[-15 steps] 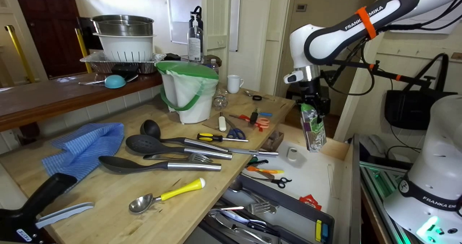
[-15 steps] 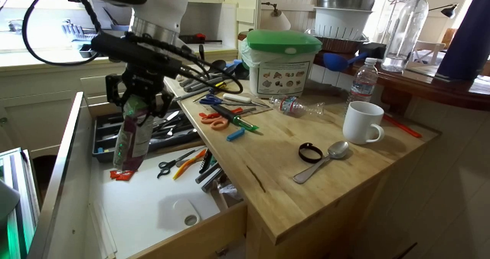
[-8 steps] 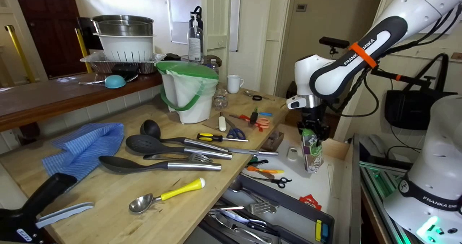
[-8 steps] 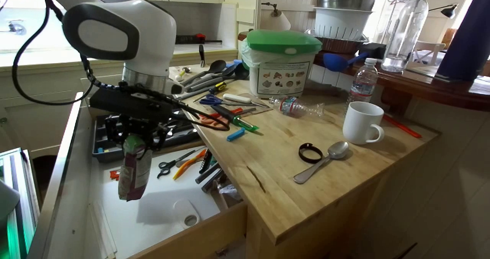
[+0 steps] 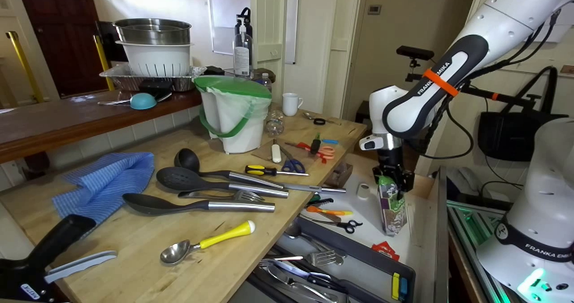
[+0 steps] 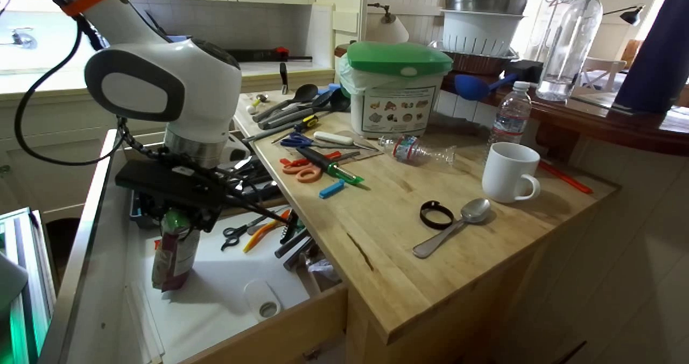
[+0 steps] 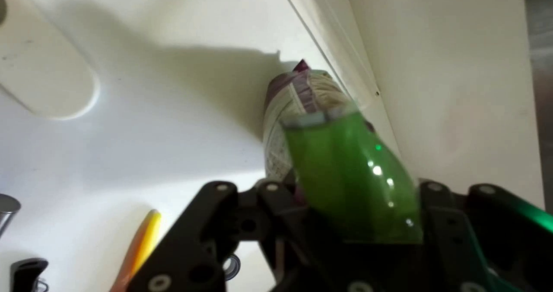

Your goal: Put the packet on the right inside the open drawer.

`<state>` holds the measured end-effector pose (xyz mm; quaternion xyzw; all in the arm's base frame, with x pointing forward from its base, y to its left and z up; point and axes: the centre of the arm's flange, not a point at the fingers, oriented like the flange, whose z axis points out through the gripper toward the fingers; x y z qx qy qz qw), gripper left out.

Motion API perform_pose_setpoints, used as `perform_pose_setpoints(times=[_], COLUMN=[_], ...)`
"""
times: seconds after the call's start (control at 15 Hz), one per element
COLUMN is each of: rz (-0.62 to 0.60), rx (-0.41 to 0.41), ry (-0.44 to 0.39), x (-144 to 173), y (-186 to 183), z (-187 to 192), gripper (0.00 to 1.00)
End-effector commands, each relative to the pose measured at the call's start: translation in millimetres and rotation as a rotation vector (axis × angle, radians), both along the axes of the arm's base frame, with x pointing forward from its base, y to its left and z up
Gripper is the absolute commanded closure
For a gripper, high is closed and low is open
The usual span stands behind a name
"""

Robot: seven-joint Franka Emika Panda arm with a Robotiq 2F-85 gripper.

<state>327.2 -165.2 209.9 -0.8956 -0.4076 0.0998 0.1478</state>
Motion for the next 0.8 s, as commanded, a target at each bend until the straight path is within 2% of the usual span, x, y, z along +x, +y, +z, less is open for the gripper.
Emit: perform_pose_setpoints(times=[0.0, 0.07, 0.13, 0.27, 0.6, 0.73], rz=[0.01, 0.015, 0.02, 0.027, 0.019, 0.021], rx=[0.018, 0.004, -0.008, -0.051, -0.255, -0.32], ry=[0.019, 0.027, 0.027, 0.015, -0.019, -0.043], x=[2.0, 2.4, 3.5, 6.5, 18.7, 22.4], y=[-3.6, -4.1, -4.2, -5.0, -10.0, -10.3], z=[-11.3, -13.4, -12.9, -10.4, -2.8, 2.9], gripper=[0.88, 0.82, 0.39, 0.4, 0.04, 0.0])
